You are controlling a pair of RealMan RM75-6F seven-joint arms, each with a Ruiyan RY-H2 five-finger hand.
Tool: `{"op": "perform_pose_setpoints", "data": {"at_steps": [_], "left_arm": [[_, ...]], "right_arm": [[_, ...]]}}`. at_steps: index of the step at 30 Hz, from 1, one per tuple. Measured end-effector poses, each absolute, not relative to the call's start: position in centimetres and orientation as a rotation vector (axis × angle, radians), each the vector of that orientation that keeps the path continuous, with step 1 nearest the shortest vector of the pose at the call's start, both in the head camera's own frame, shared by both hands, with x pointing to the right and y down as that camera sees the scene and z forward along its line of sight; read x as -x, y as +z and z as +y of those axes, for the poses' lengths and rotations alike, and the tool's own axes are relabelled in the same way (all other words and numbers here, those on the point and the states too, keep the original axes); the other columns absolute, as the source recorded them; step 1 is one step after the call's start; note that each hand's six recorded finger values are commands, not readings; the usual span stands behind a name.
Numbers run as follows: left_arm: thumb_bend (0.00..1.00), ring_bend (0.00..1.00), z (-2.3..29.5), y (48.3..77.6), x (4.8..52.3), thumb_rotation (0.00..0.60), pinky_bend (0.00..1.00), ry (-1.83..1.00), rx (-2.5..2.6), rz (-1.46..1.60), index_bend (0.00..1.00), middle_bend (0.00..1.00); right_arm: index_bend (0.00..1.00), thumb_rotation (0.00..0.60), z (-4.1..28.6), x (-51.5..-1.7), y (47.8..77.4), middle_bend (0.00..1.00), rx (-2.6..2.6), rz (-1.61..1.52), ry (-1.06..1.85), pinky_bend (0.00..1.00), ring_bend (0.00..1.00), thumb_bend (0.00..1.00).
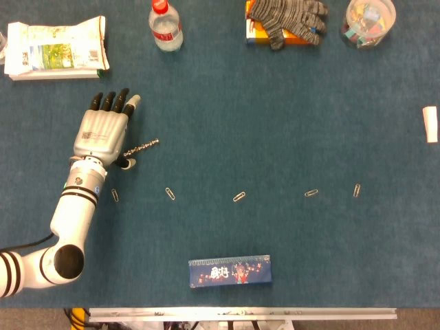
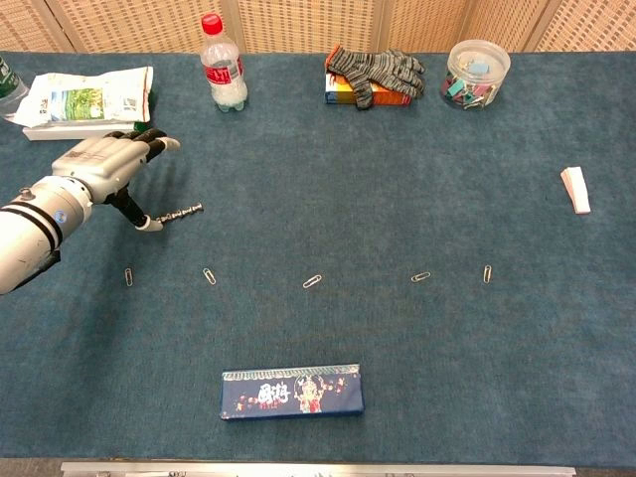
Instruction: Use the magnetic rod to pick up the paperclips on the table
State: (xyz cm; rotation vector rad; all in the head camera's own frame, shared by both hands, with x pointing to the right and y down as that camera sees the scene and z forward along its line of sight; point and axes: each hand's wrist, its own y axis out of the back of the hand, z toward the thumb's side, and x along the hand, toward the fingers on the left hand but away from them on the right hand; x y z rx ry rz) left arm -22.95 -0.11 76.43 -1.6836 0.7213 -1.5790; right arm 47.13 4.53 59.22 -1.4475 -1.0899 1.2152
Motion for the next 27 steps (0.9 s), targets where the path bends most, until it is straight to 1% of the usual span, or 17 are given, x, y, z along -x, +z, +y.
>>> {"op": "perform_pose_setpoints", "data": {"at_steps": [27], "left_arm": [[0.03, 0.0, -1.1, 77.9, 22.8, 0.6, 0.0, -1.611, 1.651, 0.702, 0.0, 0.0]], "right_arm": [[0.26, 0.6, 4.4, -47.3, 59.5, 0.24, 1.454, -1.087, 1.224, 0.3, 0.18, 0.04]]}}
